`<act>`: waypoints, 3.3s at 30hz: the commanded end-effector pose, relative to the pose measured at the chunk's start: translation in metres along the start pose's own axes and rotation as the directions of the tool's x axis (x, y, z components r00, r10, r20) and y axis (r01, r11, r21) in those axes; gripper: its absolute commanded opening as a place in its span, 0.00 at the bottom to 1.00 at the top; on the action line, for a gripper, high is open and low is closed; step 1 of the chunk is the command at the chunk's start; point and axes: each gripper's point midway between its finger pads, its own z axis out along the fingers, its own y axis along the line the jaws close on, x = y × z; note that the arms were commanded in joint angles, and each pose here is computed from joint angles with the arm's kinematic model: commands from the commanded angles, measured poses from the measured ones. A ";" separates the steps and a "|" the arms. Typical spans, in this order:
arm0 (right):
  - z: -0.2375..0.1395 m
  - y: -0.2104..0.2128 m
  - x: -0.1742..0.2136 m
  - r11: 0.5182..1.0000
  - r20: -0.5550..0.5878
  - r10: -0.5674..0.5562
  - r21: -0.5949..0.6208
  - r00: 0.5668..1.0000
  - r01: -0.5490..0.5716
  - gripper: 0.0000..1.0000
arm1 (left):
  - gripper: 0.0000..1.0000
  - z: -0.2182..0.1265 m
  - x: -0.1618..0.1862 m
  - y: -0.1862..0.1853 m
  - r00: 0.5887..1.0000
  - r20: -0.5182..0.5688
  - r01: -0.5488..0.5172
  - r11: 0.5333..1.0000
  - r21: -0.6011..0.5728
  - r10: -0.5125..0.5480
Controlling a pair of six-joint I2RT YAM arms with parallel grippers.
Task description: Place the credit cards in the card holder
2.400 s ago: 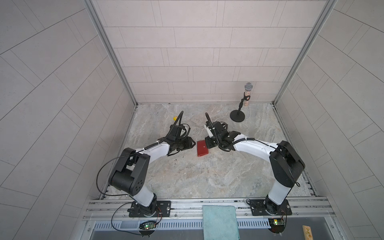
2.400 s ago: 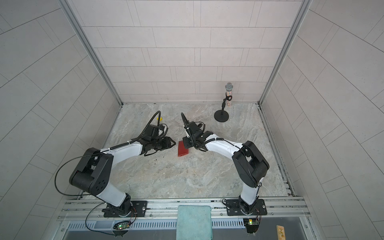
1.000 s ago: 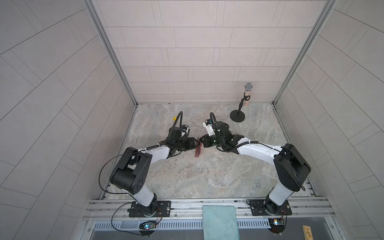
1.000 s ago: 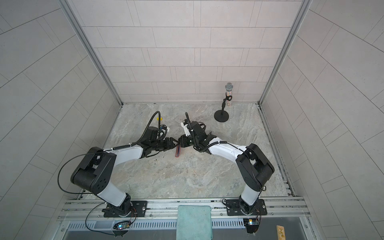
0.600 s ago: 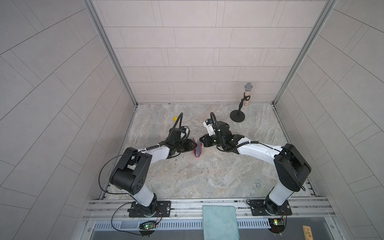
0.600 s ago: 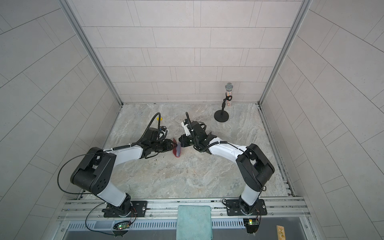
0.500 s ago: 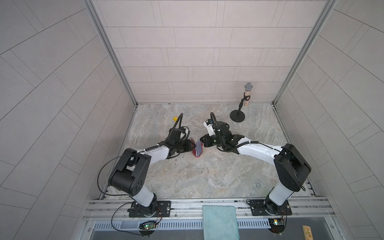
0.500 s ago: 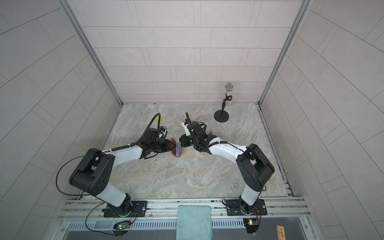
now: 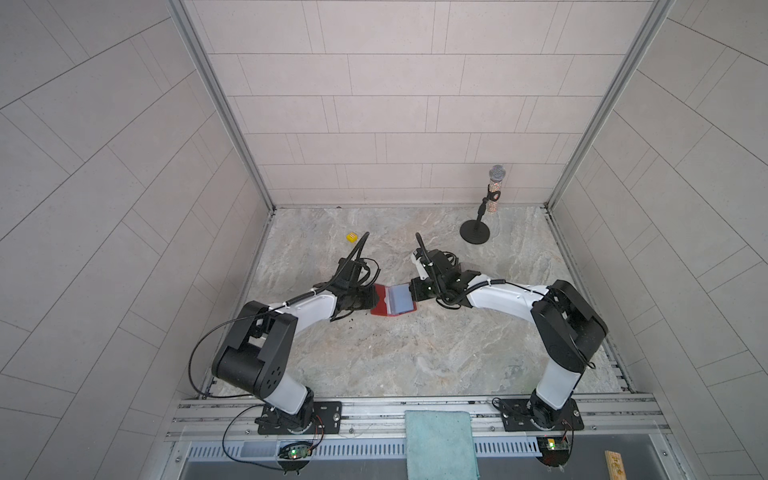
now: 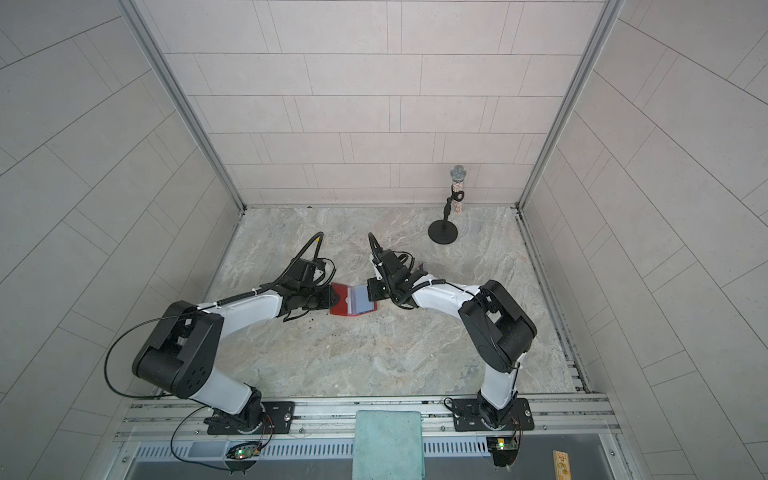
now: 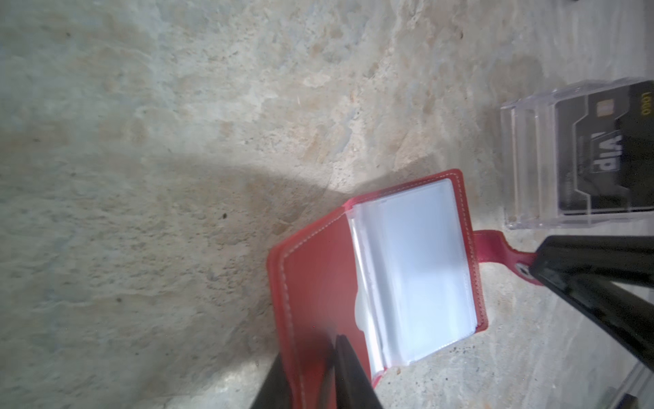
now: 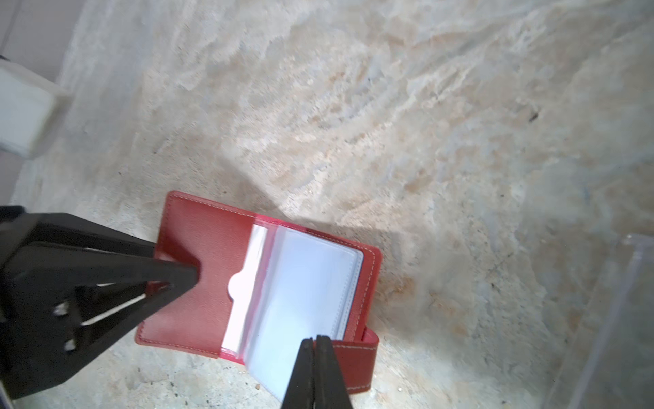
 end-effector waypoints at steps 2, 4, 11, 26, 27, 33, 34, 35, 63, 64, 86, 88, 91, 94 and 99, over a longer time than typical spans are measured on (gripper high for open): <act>0.004 -0.018 0.013 0.997 -0.036 0.022 0.073 0.999 -0.019 0.00 | 0.35 -0.003 0.001 0.013 1.000 -0.014 -0.028 0.996 -0.080 0.027; 0.006 -0.020 0.016 0.996 -0.044 0.031 0.079 0.999 -0.028 0.00 | 0.39 -0.004 0.002 0.016 0.999 -0.017 -0.035 0.995 -0.098 0.033; 0.007 -0.031 0.024 0.991 -0.046 0.067 0.122 0.997 -0.061 0.00 | 0.44 -0.008 0.004 0.029 0.997 -0.039 -0.069 0.978 -0.197 0.063; 0.005 -0.018 0.021 0.994 -0.043 0.096 0.045 0.994 -0.095 0.00 | 0.45 -0.058 -0.033 -0.026 0.985 0.117 -0.126 0.992 -0.031 0.128; 0.006 -0.018 0.020 0.994 -0.043 0.098 0.041 0.994 -0.097 0.00 | 0.45 -0.061 -0.035 -0.032 0.984 0.128 -0.128 0.992 -0.005 0.128; 0.007 -0.016 0.020 0.994 -0.040 0.104 0.026 0.994 -0.103 0.00 | 0.45 -0.049 -0.032 -0.063 0.991 0.087 -0.113 0.980 0.165 0.100; 0.007 -0.017 0.021 0.994 -0.042 0.104 0.027 0.994 -0.103 0.00 | 0.44 -0.045 -0.029 -0.066 0.992 0.070 -0.112 0.978 0.178 0.101; 0.007 -0.017 0.021 0.994 -0.042 0.104 0.027 0.994 -0.103 0.00 | 0.44 -0.041 -0.028 -0.069 0.993 0.056 -0.110 0.977 0.184 0.101; 0.014 -0.019 0.026 0.992 -0.062 0.122 0.008 0.991 -0.122 0.00 | 0.40 0.040 0.003 -0.067 0.987 -0.155 0.000 0.981 0.193 0.030; 0.015 -0.019 0.026 0.992 -0.063 0.123 0.008 0.990 -0.123 0.00 | 0.40 0.040 0.003 -0.067 0.987 -0.155 -0.001 0.981 0.193 0.031; 0.017 -0.019 0.028 0.992 -0.071 0.124 0.007 0.990 -0.124 0.00 | 0.29 0.048 0.005 -0.069 0.987 -0.161 0.019 0.978 0.207 0.015; 0.017 -0.019 0.028 0.992 -0.072 0.124 0.006 0.990 -0.124 0.00 | 0.29 0.049 0.006 -0.068 0.986 -0.163 0.021 0.979 0.204 0.013; 0.017 -0.019 0.028 0.992 -0.072 0.123 0.005 0.990 -0.123 0.00 | 0.29 0.050 0.006 -0.069 0.986 -0.165 0.024 0.978 0.209 0.011; 0.017 -0.019 0.028 0.992 -0.072 0.124 0.004 0.990 -0.124 0.00 | 0.29 0.052 0.007 -0.070 0.986 -0.166 0.033 0.975 0.219 0.004; 0.016 -0.020 0.029 0.992 -0.072 0.124 0.009 0.990 -0.123 0.00 | 0.22 0.051 0.006 -0.070 0.988 -0.157 0.032 0.976 0.215 0.002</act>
